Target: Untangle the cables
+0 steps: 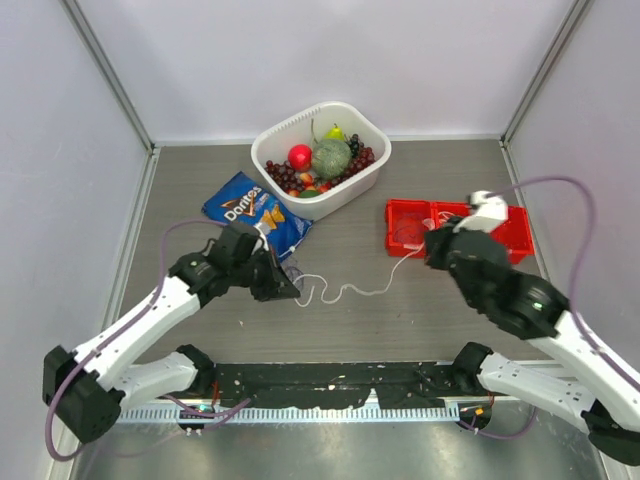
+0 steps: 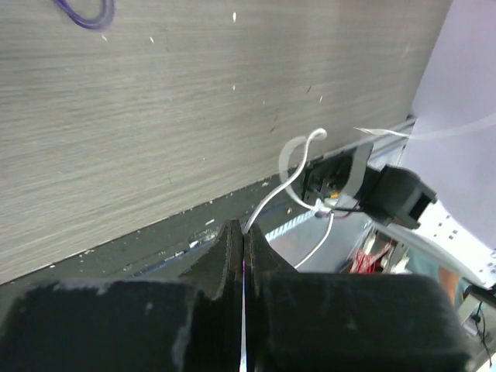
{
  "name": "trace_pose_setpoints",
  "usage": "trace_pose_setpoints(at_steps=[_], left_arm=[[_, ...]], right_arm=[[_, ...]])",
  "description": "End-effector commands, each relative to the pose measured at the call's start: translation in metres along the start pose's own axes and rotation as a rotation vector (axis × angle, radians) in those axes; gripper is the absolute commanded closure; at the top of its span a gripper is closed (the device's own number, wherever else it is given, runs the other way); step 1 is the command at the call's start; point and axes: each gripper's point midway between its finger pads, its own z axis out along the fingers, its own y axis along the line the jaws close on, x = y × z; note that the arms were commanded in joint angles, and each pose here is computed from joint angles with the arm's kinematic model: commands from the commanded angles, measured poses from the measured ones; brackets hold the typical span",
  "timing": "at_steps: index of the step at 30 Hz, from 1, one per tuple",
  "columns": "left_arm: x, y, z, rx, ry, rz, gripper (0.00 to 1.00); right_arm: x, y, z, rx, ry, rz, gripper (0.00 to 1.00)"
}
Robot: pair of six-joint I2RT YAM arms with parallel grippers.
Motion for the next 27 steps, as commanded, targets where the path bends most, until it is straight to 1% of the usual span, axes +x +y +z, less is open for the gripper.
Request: trace_pose_setpoints(at_steps=[1, 5, 8, 10, 11, 13, 17, 20, 22, 23, 24, 25, 26, 27], left_arm=[[0.016, -0.032, 0.021, 0.077, 0.092, 0.027, 0.98], [0.030, -0.041, 0.047, 0.061, 0.168, 0.053, 0.88], [0.041, -0.045, 0.059, 0.037, 0.216, 0.098, 0.70], [0.043, -0.043, 0.061, 0.021, 0.224, 0.108, 0.56], [0.042, -0.043, 0.060, 0.016, 0.216, 0.110, 0.54], [0.038, -0.039, 0.053, 0.001, 0.180, 0.125, 0.50], [0.025, -0.028, 0.029, -0.036, 0.061, 0.161, 0.49], [0.019, -0.025, 0.005, -0.019, -0.026, 0.174, 0.46], [0.014, -0.024, -0.011, 0.003, -0.090, 0.166, 0.42], [0.012, -0.021, -0.017, 0.008, -0.121, 0.155, 0.39], [0.010, -0.022, -0.025, 0.030, -0.155, 0.135, 0.37], [0.008, -0.023, -0.031, 0.051, -0.184, 0.124, 0.35], [0.006, -0.024, -0.039, 0.079, -0.213, 0.107, 0.34], [0.005, -0.025, -0.044, 0.100, -0.238, 0.092, 0.33]], right_arm=[[0.070, 0.028, 0.014, -0.099, 0.230, 0.047, 0.99], [0.088, 0.024, 0.014, -0.091, 0.291, 0.020, 0.99], [0.092, 0.017, 0.013, -0.065, 0.305, 0.003, 0.99], [0.092, 0.011, 0.010, -0.046, 0.305, -0.007, 0.99], [0.090, 0.010, 0.010, -0.040, 0.300, -0.008, 0.99], [0.087, 0.005, 0.008, -0.026, 0.288, -0.016, 0.99], [0.092, 0.005, 0.009, -0.028, 0.313, -0.043, 0.99], [0.102, 0.015, 0.013, -0.075, 0.342, -0.064, 0.99], [0.114, 0.029, 0.018, -0.132, 0.380, -0.078, 0.99], [0.127, 0.036, 0.021, -0.152, 0.430, -0.091, 0.99], [0.130, 0.042, 0.026, -0.163, 0.439, -0.093, 0.99], [0.145, 0.047, 0.032, -0.162, 0.492, -0.107, 0.99], [0.151, 0.057, 0.034, -0.196, 0.515, -0.098, 0.99], [0.165, 0.062, 0.045, -0.189, 0.550, -0.114, 0.99]])
